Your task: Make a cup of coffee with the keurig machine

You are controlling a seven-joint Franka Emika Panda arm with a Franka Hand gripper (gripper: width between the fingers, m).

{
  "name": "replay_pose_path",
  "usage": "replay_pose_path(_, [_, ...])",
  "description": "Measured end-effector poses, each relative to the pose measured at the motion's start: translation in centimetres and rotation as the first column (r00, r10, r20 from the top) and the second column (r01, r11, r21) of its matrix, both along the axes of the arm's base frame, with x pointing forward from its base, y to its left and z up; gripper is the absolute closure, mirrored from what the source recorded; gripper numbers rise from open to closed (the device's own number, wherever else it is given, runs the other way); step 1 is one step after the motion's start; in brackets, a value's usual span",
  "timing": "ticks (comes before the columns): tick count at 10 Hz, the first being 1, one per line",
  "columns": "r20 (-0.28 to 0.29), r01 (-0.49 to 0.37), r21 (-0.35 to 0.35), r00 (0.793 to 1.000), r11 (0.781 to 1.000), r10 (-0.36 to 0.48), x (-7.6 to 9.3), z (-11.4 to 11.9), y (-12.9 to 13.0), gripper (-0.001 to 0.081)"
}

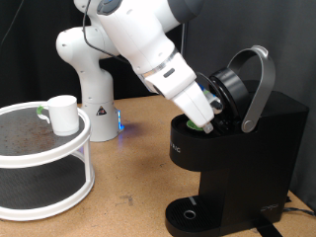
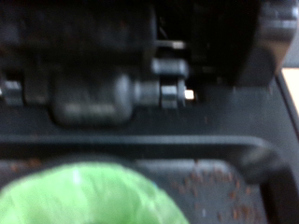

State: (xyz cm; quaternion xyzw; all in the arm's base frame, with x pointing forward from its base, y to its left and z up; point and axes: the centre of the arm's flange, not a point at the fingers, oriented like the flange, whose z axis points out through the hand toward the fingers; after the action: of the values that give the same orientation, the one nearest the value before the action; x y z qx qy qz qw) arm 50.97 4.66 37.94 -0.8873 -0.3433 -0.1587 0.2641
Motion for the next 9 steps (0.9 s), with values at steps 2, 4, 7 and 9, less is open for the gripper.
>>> replay_pose_path(2, [0.024,-0.027,0.061,0.999,0.998,0.025,-0.3,1.4,-0.7,-0.0001])
replay_pose_path(4, [0.025,-0.035,0.078,0.999,0.996,0.033,-0.7,2.2,-1.2,-0.0001])
replay_pose_path(7, [0.093,-0.026,0.122,0.996,0.992,0.015,-0.8,3.1,-2.8,-0.0001])
replay_pose_path(9, [0.116,0.008,0.190,0.993,0.982,-0.030,-1.2,5.4,-4.6,-0.0001])
